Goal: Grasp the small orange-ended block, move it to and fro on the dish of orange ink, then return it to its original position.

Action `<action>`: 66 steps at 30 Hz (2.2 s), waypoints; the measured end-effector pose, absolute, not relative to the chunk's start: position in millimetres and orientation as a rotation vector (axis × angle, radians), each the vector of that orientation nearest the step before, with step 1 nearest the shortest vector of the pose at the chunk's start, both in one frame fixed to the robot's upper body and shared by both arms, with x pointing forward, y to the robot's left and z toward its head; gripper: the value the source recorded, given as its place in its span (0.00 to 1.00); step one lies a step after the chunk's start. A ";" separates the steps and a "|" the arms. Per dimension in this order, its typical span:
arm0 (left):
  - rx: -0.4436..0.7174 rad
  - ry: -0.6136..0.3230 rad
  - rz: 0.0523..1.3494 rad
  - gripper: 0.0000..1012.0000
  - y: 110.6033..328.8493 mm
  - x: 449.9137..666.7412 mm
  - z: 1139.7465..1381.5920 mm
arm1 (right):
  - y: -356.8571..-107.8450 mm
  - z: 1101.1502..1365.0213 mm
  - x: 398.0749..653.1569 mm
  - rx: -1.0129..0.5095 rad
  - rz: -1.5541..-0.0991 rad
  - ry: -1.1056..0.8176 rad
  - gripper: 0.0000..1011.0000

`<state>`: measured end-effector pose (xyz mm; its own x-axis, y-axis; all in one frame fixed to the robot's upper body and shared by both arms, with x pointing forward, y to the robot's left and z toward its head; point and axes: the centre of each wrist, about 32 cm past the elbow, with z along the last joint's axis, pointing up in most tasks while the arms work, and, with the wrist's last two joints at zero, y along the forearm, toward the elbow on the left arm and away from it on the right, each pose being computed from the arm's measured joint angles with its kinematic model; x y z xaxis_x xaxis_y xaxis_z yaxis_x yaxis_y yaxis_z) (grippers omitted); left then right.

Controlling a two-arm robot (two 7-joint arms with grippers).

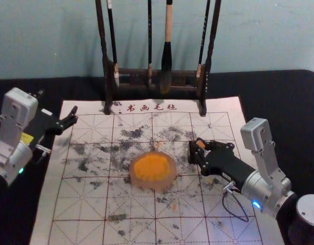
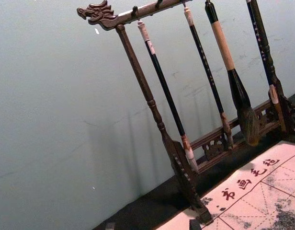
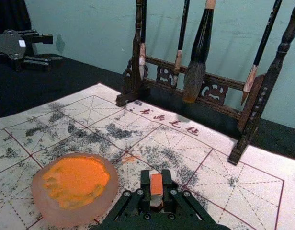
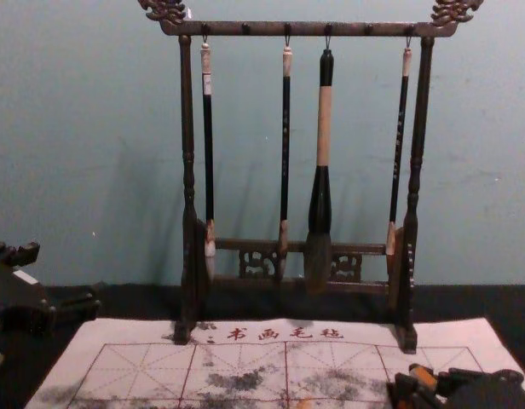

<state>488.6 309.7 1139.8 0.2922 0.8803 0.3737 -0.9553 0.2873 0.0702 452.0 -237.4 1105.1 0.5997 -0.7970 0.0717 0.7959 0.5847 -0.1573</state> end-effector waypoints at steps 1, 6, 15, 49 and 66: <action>0.304 -0.285 1.248 0.99 309.7 488.6 1139.8 | -237.4 1105.1 452.0 -0.180 -0.929 0.007 0.13; 0.304 -0.285 1.248 0.99 309.7 488.6 1139.8 | -237.4 1110.4 451.9 -0.177 -0.936 0.018 0.13; 0.305 -0.285 1.248 0.99 309.7 488.6 1139.8 | -239.6 1139.7 449.8 -0.169 -0.948 0.057 0.13; 0.304 -0.285 1.248 0.99 309.7 488.6 1139.8 | -225.8 1184.3 502.8 -0.245 -0.634 0.076 0.13; 0.304 -0.285 1.248 0.99 309.7 488.6 1139.8 | -205.1 1172.3 518.4 -0.300 -0.576 0.062 0.13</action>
<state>488.6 309.7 1139.8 0.2923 0.8803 0.3737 -0.9553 0.2873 0.0702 518.4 -205.1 1172.3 0.8382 -0.5448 0.0260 0.5269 0.7965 -0.2965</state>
